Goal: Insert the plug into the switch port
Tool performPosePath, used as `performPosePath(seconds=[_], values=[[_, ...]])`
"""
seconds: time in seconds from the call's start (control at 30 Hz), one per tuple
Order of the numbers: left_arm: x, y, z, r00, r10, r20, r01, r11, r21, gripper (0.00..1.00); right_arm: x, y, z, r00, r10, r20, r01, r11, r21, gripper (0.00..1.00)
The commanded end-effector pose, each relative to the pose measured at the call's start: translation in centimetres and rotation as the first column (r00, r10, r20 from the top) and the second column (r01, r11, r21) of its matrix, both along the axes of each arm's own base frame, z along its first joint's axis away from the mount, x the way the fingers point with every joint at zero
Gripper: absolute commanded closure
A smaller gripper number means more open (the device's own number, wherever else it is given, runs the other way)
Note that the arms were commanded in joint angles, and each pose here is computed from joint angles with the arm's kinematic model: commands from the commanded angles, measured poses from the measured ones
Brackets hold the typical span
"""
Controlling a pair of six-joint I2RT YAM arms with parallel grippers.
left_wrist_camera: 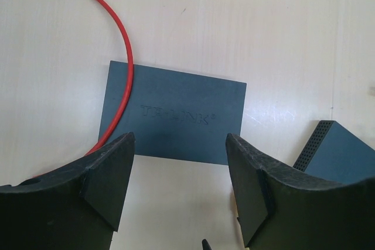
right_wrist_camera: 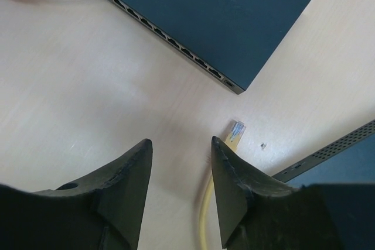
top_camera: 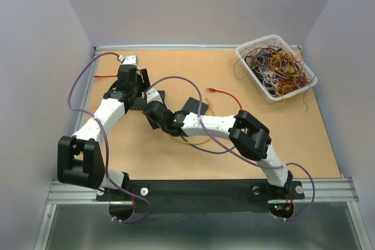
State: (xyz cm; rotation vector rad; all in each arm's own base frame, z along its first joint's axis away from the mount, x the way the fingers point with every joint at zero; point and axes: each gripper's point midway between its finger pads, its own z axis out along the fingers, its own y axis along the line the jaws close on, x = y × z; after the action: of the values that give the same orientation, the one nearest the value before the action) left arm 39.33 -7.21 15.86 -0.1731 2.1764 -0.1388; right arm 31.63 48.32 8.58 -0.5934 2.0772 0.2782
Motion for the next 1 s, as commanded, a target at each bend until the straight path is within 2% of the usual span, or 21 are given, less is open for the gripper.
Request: performPosePath(seconds=[0.0, 0.2, 0.53, 0.83, 0.97], values=[[-0.5, -1.4, 1.4, 0.998, -0.054, 0.034, 0.056, 0.997, -0.046, 0.25, 1.6, -4.8, -5.2, 0.986, -0.139, -0.092, 0.127, 0.984, -0.128, 0.49], [-0.6, -0.3, 1.9, 0.999, 0.002, 0.053, -0.001, 1.0, -0.023, 0.09, 1.6, -5.6, -5.3, 0.982, -0.161, -0.101, 0.148, 0.981, -0.126, 0.46], [-0.8, 3.5, 1.8, 0.979, 0.195, 0.053, -0.197, 0.979, 0.057, 0.02, 1.2, -6.6, -4.3, 0.976, -0.192, -0.1, 0.182, 0.978, -0.104, 0.45], [-0.6, 4.2, 1.1, 0.974, 0.224, 0.028, -0.225, 0.972, 0.069, 0.01, 1.1, -6.1, -5.0, 0.976, -0.182, -0.12, 0.171, 0.98, -0.102, 0.44], [-0.7, 4.2, 1.1, 0.974, 0.224, 0.028, -0.226, 0.971, 0.075, 0.01, 0.8, -5.6, -5.6, 0.976, -0.164, -0.145, 0.151, 0.984, -0.095, 0.55]])
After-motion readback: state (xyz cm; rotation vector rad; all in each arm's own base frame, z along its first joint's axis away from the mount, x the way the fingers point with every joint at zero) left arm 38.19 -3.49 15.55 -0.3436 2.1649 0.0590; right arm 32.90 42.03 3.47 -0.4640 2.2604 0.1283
